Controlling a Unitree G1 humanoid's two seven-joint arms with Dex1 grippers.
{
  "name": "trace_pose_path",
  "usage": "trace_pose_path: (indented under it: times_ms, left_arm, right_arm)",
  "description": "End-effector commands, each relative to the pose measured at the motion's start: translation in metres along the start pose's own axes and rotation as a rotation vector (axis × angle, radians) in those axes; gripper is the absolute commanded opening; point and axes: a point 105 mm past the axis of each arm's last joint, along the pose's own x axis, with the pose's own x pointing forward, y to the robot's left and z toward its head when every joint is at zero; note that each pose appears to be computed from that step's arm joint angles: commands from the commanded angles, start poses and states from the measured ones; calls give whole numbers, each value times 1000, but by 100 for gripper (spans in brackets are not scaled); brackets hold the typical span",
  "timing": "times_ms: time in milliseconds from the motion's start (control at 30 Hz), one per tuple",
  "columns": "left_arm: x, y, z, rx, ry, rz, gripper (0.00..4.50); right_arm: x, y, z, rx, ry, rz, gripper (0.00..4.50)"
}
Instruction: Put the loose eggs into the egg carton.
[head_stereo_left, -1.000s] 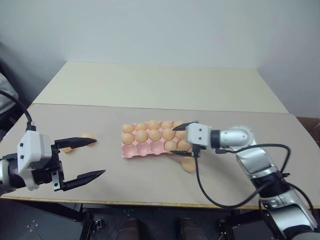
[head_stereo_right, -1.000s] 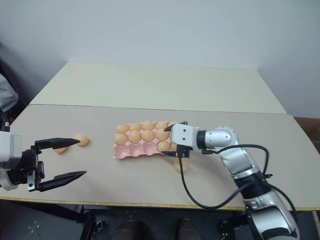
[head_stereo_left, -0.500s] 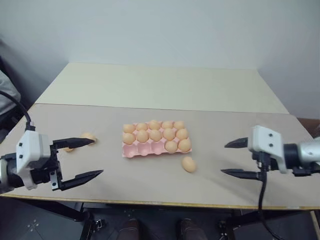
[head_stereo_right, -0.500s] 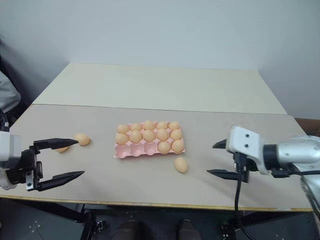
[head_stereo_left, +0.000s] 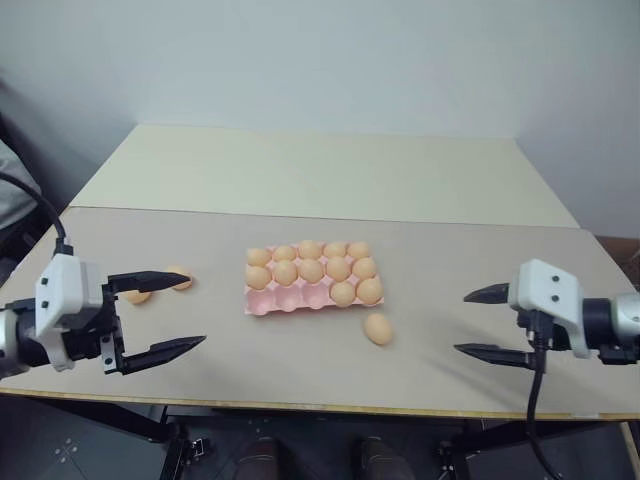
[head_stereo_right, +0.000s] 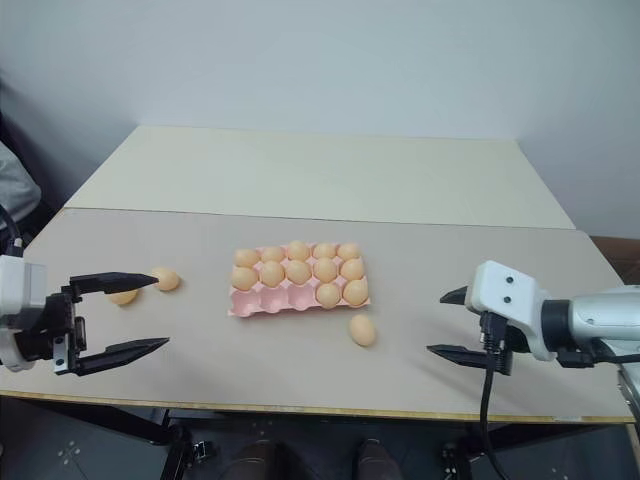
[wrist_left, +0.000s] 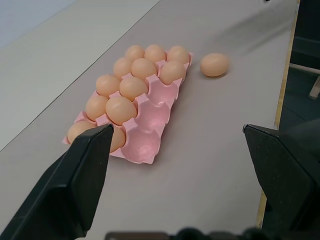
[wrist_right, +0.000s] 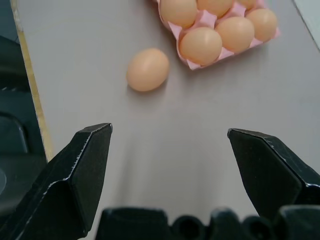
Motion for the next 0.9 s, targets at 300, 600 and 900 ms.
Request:
trace_pose_path:
  times_ms: [300, 600, 900]
  left_arm:
    - [3, -3, 3, 43, 10, 7, 450]
    - [3, -3, 4, 57, 10, 14, 450]
    - [6, -3, 2, 59, 14, 14, 450]
  right_arm:
    - [73, 7, 9, 9, -69, -41, 428]
    - [99, 17, 10, 25, -60, -49, 428]
    - [109, 19, -5, 61, -10, -46, 391]
